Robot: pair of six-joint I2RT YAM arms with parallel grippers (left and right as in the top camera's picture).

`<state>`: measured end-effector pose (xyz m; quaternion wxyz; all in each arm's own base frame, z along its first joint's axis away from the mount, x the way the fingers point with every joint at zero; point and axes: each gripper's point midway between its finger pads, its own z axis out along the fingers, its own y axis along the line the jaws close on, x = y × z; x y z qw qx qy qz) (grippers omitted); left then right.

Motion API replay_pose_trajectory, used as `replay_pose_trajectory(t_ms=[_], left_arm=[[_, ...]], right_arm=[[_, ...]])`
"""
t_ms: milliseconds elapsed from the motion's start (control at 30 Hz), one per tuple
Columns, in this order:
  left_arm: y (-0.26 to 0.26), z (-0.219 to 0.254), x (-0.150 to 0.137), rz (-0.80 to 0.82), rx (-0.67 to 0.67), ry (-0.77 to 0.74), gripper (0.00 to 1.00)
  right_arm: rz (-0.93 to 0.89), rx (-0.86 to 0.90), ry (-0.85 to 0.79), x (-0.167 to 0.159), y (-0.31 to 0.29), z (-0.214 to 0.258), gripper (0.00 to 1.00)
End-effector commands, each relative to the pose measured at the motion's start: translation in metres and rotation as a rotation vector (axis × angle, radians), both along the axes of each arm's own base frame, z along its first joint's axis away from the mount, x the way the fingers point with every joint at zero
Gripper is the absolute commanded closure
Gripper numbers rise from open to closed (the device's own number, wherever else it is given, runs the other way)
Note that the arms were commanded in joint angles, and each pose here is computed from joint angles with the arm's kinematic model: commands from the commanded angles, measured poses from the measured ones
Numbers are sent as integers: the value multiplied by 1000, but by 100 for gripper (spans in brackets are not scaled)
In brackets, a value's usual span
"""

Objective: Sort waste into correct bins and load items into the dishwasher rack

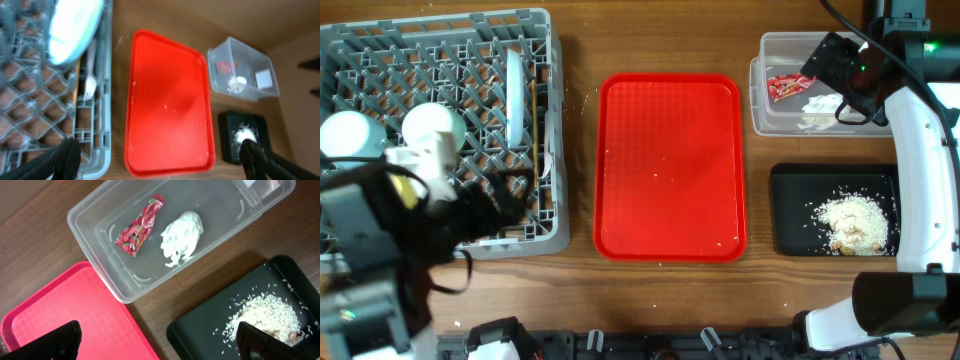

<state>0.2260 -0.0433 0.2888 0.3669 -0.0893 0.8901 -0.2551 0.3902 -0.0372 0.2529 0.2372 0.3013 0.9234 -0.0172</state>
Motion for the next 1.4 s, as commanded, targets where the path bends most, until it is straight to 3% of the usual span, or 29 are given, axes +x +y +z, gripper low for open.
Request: replay_pose_trajectory(t_ms=[0, 267, 667, 833, 1200, 1367], left_arm=[[-20, -28, -3, -98, 51, -122, 0], [-12, -80, -22, -52, 129, -128, 0], [-2, -119, 12, 26, 188, -555, 0], [37, -130, 17, 311, 148, -543, 0], [51, -129, 20, 390, 175, -643, 0], [57, -132, 20, 378, 294, -647, 0]], right_arm=[[11, -21, -16, 1, -2, 7, 0], [11, -21, -16, 1, -2, 7, 0], [11, -20, -16, 1, -2, 7, 0], [11, -21, -16, 1, -2, 7, 0], [11, -21, -16, 1, -2, 7, 0], [11, -20, -16, 1, -2, 7, 0]])
